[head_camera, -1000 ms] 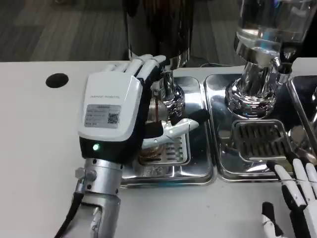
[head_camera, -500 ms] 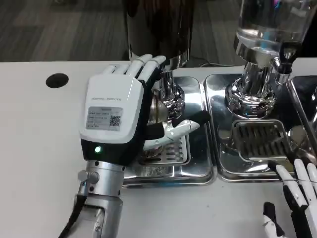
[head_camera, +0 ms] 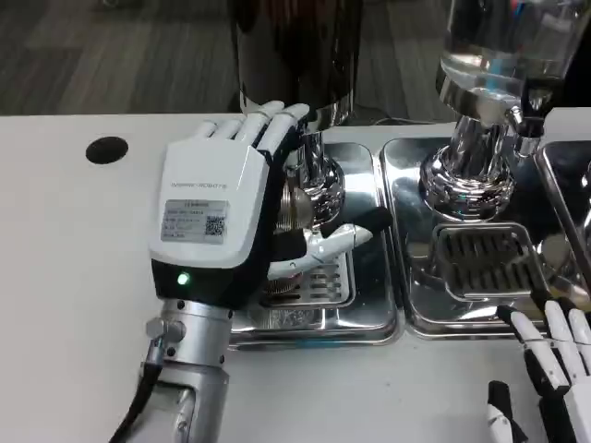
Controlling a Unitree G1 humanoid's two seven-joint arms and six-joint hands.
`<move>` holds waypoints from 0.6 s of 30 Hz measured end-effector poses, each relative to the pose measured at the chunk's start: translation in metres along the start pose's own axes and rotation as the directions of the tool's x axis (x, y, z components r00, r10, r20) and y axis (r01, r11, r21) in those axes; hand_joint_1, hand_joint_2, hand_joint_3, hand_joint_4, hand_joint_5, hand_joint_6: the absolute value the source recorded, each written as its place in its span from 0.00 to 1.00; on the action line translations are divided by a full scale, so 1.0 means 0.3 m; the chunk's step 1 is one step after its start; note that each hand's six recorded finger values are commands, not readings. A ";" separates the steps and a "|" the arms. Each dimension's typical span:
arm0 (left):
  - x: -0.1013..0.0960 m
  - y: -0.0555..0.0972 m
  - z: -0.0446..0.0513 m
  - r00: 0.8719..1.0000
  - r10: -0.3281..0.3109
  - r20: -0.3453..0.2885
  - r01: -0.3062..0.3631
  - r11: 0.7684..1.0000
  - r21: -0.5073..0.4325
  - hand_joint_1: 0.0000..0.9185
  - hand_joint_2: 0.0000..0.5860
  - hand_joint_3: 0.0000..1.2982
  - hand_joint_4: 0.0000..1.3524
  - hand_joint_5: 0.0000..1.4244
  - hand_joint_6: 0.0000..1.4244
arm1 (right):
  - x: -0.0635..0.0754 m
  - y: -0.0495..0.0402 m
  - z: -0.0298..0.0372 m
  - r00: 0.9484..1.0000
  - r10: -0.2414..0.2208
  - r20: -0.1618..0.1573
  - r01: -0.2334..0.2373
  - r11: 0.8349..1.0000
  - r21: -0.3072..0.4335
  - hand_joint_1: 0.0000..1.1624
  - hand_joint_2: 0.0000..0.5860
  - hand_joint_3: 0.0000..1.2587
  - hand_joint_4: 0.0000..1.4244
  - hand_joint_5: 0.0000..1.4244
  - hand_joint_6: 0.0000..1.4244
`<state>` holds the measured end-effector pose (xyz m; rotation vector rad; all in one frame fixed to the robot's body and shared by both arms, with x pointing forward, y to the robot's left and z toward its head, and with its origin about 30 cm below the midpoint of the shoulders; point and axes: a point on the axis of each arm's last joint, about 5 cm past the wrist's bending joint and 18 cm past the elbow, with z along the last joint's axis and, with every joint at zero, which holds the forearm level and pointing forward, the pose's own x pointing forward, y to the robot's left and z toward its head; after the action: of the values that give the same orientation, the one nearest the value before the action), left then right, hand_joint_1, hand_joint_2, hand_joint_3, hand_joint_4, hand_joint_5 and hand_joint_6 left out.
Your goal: Grasp the cup under the faucet to collect the drink, then remove the cup.
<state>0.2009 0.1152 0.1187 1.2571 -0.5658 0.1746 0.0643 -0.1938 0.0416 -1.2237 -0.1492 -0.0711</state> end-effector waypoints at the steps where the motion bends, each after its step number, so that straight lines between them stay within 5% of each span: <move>1: 0.000 0.000 0.000 1.000 0.000 0.000 0.000 1.000 0.000 0.00 0.12 0.29 0.24 0.34 0.32 | 0.000 0.000 0.000 1.000 0.000 0.000 0.000 1.000 0.000 0.21 0.86 0.11 0.00 0.00 0.00; 18: 0.007 -0.007 0.004 1.000 0.003 0.001 -0.003 1.000 -0.004 0.00 0.11 0.29 0.23 0.31 0.29 | -0.001 -0.001 -0.002 1.000 -0.002 -0.009 0.002 1.000 0.004 0.22 0.85 0.11 0.00 0.00 0.00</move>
<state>0.2030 0.1130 0.1182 1.2522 -0.5689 0.1754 0.0639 -0.1944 0.0416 -1.2194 -0.1430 -0.0776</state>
